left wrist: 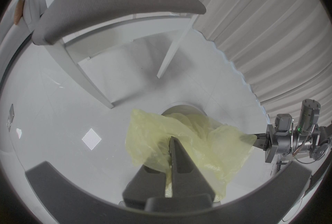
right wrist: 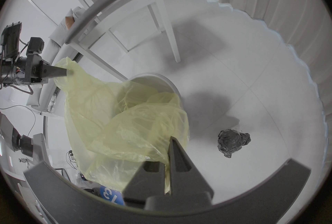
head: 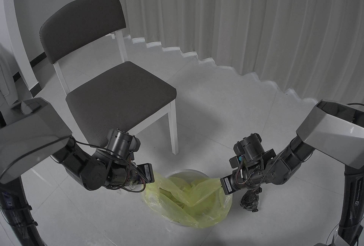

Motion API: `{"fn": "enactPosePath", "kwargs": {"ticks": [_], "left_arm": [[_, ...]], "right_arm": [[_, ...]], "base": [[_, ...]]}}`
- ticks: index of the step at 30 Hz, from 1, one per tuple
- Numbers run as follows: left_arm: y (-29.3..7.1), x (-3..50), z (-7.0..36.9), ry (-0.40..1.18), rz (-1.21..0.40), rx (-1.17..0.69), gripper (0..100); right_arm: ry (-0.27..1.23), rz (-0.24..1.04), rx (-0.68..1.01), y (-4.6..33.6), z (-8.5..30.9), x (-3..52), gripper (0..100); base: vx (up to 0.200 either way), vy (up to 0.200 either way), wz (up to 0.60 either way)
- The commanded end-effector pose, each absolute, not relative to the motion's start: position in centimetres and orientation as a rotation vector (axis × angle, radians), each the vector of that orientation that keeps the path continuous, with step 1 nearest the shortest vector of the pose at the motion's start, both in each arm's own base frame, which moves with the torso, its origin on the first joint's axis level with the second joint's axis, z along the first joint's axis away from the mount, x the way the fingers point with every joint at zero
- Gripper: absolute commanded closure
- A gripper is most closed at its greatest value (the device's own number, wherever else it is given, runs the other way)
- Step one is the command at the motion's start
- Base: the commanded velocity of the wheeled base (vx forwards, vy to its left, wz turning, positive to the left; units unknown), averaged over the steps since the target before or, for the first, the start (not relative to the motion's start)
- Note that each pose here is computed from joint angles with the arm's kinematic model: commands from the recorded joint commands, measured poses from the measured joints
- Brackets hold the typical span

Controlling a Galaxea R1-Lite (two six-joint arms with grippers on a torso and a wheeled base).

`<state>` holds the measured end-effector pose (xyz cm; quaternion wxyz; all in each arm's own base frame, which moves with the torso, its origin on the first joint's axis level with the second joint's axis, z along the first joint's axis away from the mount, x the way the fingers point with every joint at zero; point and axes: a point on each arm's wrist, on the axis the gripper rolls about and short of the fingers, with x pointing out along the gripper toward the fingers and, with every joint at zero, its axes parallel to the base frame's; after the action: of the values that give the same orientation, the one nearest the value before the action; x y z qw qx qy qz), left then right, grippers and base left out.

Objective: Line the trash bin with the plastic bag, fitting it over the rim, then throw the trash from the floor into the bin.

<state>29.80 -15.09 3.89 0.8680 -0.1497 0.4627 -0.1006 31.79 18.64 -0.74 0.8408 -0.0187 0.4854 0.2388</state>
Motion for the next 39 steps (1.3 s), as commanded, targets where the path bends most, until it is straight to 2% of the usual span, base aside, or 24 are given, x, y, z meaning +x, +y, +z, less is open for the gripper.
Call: {"fn": "enactPosePath", "kwargs": {"ticks": [1,8,16,19,25,39], "left_arm": [[-16.7,31.0,0.6,0.982,-0.228,-0.302,100],[-17.3,33.1,-2.5,0.998,-0.211,-0.299,100],[-17.4,33.8,-2.0,0.983,-0.210,-0.303,100],[-16.3,31.2,-0.2,1.048,-0.207,-0.280,100],[-16.2,28.8,-1.1,1.109,-0.200,-0.234,100],[-15.7,26.8,-2.7,1.079,-0.234,-0.163,100]], "right_arm": [[1.074,0.458,-0.049,17.2,-2.8,32.5,100],[1.067,0.456,-0.047,17.3,-3.2,33.2,100],[1.068,0.486,-0.070,18.9,-3.3,33.2,100],[1.134,0.476,-0.101,18.7,-3.5,31.9,100],[1.163,0.460,-0.190,18.4,-3.6,29.7,100],[1.179,0.459,-0.253,18.3,-4.1,28.5,100]], "base": [[0.000,0.000,0.00],[0.000,0.000,0.00],[0.000,0.000,0.00],[0.000,0.000,0.00],[0.000,0.000,0.00],[0.000,0.000,0.00]]}}
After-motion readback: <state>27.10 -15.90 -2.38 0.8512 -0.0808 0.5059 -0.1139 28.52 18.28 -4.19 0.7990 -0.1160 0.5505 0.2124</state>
